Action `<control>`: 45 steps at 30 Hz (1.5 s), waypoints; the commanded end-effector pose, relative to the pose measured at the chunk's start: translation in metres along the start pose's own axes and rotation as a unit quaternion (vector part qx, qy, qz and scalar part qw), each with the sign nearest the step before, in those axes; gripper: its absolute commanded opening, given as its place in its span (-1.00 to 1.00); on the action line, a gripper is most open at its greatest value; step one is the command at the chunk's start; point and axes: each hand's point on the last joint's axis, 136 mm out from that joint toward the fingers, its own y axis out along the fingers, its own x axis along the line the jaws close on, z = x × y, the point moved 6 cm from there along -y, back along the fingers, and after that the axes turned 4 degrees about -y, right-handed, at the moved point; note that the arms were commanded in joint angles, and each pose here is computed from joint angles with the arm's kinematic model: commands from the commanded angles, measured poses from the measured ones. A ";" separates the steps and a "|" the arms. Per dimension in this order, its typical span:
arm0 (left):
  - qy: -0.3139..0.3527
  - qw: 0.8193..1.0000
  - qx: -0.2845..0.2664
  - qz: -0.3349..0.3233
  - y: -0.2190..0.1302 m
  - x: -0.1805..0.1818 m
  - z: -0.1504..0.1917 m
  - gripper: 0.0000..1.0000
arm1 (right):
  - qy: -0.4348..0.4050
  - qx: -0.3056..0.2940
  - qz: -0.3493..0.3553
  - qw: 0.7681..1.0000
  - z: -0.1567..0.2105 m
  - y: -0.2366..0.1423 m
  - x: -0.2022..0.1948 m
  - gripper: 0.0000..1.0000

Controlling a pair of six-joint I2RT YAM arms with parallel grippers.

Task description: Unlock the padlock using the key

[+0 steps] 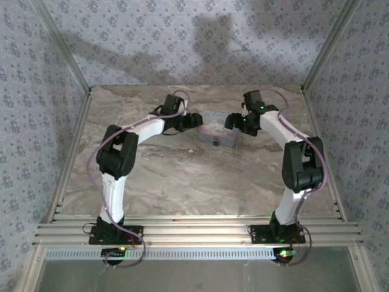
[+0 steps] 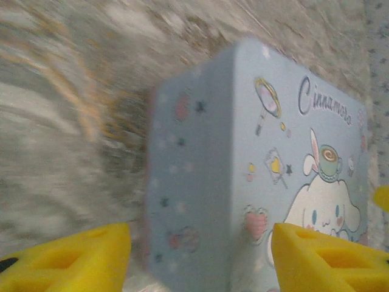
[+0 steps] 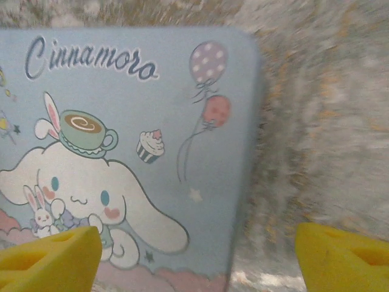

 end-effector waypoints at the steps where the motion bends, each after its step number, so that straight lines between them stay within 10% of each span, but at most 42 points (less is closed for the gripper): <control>1: 0.023 0.995 -0.065 -0.071 -0.066 0.013 -0.048 0.28 | 0.008 -0.053 0.036 0.998 -0.015 -0.050 -0.002 0.70; 15: -0.134 0.951 -0.116 -0.255 -0.111 0.156 -0.153 -0.03 | 0.010 -0.051 0.062 0.997 0.012 -0.060 0.004 0.71; 45: -0.139 0.924 -0.078 -0.349 -0.078 0.226 -0.159 -0.37 | -0.008 -0.036 0.090 0.995 0.025 -0.050 0.012 0.73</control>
